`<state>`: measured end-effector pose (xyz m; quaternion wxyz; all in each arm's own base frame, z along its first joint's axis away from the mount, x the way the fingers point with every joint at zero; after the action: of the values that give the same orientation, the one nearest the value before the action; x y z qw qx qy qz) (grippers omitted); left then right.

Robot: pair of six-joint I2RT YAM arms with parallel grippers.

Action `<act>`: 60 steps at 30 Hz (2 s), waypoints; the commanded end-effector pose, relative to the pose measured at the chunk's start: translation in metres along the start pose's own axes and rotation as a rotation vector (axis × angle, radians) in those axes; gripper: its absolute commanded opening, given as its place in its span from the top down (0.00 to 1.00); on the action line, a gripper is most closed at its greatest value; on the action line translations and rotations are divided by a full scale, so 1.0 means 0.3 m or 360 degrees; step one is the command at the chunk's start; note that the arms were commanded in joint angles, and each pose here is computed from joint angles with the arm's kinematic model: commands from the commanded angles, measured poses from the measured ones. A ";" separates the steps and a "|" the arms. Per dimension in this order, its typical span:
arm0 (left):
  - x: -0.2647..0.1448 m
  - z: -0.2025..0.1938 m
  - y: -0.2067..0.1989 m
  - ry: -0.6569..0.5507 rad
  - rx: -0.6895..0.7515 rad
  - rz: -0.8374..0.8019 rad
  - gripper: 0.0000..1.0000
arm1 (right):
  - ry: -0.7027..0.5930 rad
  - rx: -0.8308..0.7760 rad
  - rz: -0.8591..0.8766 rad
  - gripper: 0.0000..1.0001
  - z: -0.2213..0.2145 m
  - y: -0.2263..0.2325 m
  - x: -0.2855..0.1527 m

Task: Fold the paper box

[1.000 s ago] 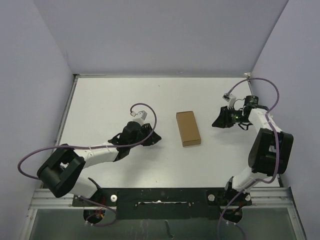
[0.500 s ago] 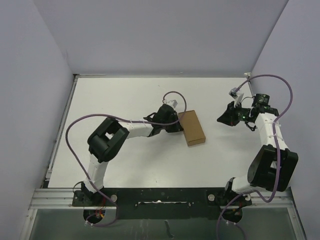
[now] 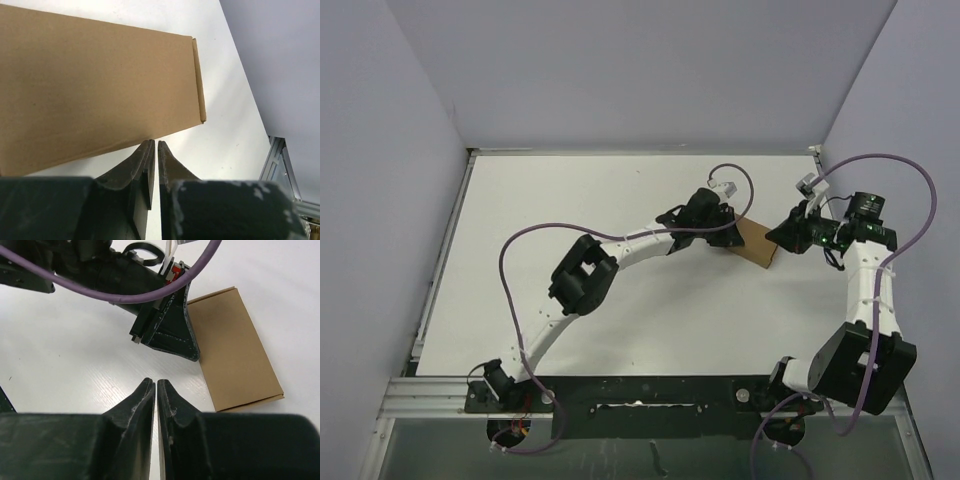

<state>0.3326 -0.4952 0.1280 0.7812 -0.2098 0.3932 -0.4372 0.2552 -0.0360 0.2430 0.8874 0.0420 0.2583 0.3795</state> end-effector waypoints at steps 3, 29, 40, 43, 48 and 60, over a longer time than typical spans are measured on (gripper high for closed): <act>-0.169 0.159 -0.133 -0.0206 0.0309 -0.0077 0.86 | -0.0100 -0.0246 0.0001 0.87 0.074 0.088 -0.071; -1.567 0.174 -0.164 -0.1060 0.0403 0.0267 0.02 | -0.0540 -0.0355 -0.0317 0.02 0.528 0.387 -0.362; -1.601 0.117 -0.161 -0.1000 0.0376 0.0320 0.02 | -0.0600 -0.0007 -0.0465 0.02 0.533 0.386 -0.369; -1.598 0.115 -0.158 -0.0988 0.0374 0.0324 0.02 | -0.0597 -0.0022 -0.0464 0.02 0.526 0.386 -0.367; -1.589 0.113 -0.143 -0.0977 0.0364 0.0342 0.02 | -0.0594 -0.0051 -0.0444 0.02 0.526 0.387 -0.366; -1.571 0.108 -0.127 -0.0940 0.0351 0.0337 0.02 | -0.0592 -0.0075 -0.0448 0.02 0.525 0.387 -0.367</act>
<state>0.1932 -0.1167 0.3687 0.9205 -0.2043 0.1398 -0.3024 0.1971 -0.0118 0.4473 0.9603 0.0726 0.1094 0.2462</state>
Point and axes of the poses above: each gripper's point midway between its finger pads, its own x axis out along the fingers, its own y axis along the line the jaws close on, z = x × y, the point moved 9 cm from there along -x, back along the fingers, and after that the axes turned 3 degrees about x, right-handed, at the moved point
